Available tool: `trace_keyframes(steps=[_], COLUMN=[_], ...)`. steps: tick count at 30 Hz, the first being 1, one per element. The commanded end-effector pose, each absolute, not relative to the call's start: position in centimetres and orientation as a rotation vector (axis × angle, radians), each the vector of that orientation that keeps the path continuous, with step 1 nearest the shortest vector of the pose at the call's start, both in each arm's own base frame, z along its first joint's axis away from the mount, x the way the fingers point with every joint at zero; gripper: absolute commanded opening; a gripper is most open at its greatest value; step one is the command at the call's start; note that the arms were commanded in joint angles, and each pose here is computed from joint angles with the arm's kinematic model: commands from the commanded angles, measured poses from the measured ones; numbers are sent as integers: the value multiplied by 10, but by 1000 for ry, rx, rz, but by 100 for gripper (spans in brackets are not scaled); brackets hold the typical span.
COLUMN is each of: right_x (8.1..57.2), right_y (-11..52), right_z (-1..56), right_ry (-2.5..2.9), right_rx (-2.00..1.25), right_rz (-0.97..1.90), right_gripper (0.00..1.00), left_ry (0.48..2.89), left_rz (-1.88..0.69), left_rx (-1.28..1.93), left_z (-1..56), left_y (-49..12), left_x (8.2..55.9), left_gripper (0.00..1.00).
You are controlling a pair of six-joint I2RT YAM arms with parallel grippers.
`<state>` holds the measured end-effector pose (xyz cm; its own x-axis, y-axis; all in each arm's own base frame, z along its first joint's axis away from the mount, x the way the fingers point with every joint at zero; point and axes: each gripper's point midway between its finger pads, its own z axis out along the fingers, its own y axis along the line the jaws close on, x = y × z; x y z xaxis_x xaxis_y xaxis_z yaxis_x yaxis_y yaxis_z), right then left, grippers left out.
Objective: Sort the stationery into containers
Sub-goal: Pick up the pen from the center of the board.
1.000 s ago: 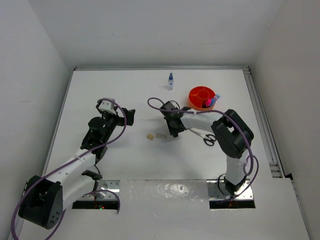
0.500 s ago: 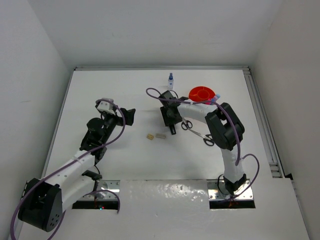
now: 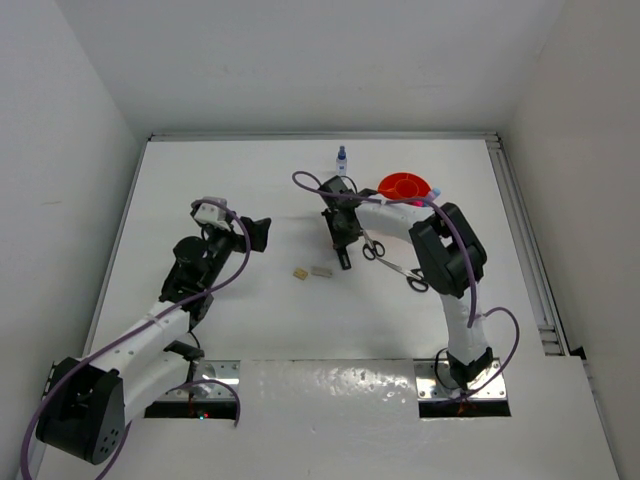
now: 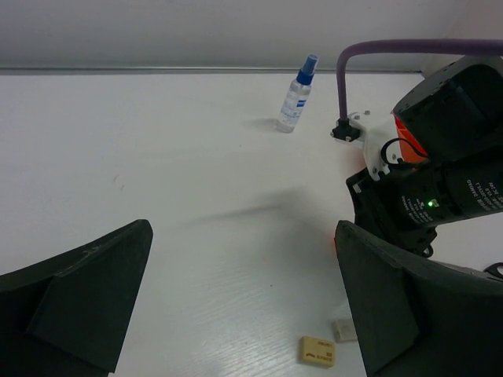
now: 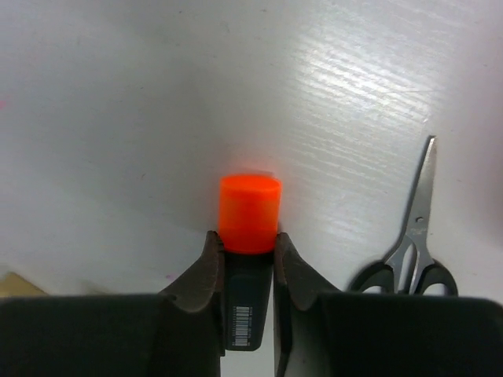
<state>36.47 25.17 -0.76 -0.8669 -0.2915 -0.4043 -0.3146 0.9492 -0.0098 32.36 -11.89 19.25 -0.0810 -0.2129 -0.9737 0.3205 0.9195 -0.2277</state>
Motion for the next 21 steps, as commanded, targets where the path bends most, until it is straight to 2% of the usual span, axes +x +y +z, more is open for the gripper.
trace_keyframes(steps=[1,4,5,7,10,16,21], right_x=[370,387,396,403,396,373,353], right_y=[266,282,290,302,313,335,355], right_z=[26,88,132,176,236,278,291], right_ry=[2619,2452,2320,2144,1923,1749,1664], right_rx=[-454,-415,-391,-371,-345,-310,-333], right_rz=[228,387,467,568,676,818,882], right_gripper=[0,0,0,0,0,0,0], left_ry=[1524,1475,1449,1369,1323,1272,1220], left_rz=[-465,-548,-620,-697,-758,-768,-780], left_rx=[109,260,371,549,641,693,655], left_z=[211,220,222,228,229,240,257], left_y=[-121,-143,-160,-182,-198,-210,-212], left_x=[323,313,302,284,272,268,270], left_gripper=[99,98,96,92,91,96,99])
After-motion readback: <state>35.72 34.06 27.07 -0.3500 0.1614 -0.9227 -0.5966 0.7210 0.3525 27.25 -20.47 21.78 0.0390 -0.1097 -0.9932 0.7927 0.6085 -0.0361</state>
